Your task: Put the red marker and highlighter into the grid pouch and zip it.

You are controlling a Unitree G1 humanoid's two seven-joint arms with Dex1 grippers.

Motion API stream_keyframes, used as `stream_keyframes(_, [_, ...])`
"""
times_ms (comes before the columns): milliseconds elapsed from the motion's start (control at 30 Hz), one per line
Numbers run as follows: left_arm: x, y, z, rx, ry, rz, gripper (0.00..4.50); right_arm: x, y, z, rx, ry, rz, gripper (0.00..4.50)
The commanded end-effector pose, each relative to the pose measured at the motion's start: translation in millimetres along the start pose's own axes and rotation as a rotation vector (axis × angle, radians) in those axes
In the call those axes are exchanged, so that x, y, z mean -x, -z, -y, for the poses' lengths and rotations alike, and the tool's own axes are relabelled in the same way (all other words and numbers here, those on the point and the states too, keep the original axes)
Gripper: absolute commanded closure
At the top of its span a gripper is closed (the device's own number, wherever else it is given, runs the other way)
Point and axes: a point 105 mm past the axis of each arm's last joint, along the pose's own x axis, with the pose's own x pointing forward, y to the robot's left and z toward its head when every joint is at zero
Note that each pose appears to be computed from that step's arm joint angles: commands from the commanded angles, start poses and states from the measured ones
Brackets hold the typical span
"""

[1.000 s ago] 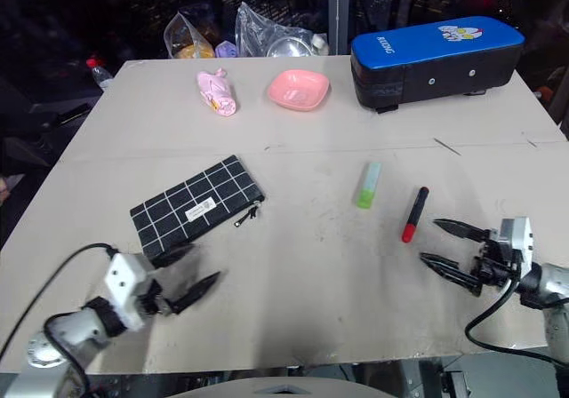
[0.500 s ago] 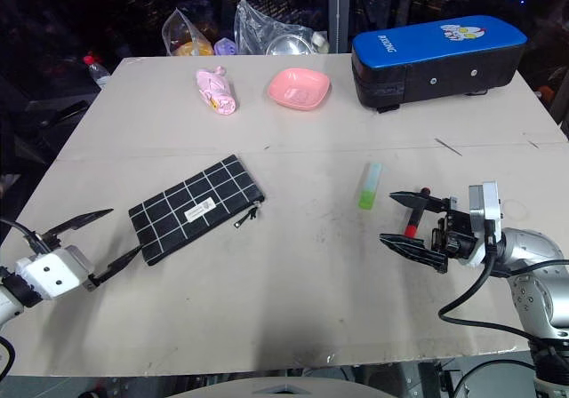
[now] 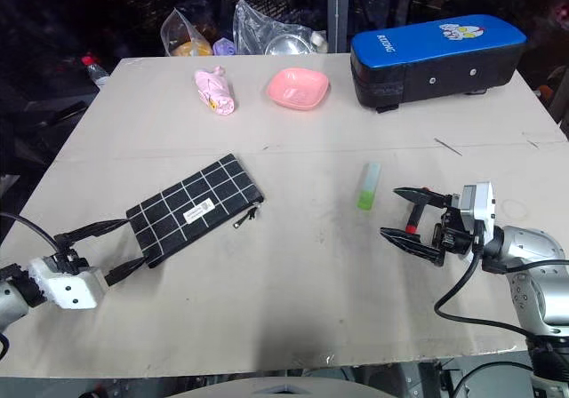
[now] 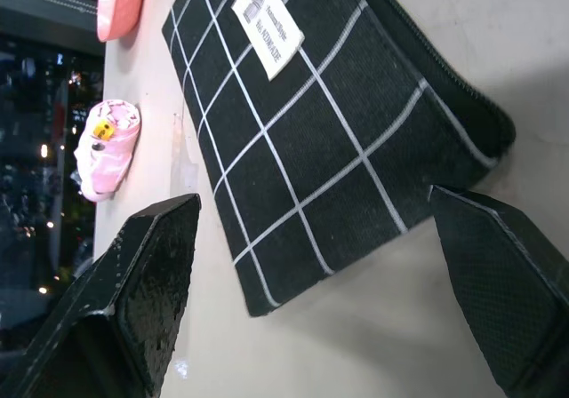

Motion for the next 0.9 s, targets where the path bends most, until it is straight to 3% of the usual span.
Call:
stream_keyframes(33, [-4.4, -0.9, 8.2, -0.034, 0.037, 0.014, 0.31, -1.4, -7.4, -1.6, 0.041, 0.001, 0.02, 0.6])
stream_keyframes(400, [22.2, -1.6, 10.2, -0.08, 0.035, 0.006, 0.31, 2.0, -3.9, -5.6, 0.023, 0.023, 0.026, 0.6])
stream_keyframes(900, [-4.9, -8.0, -7.3, -0.157, -0.093, 0.033, 0.31, -0.7, -4.3, -4.2, 0.029, 0.025, 0.032, 0.6])
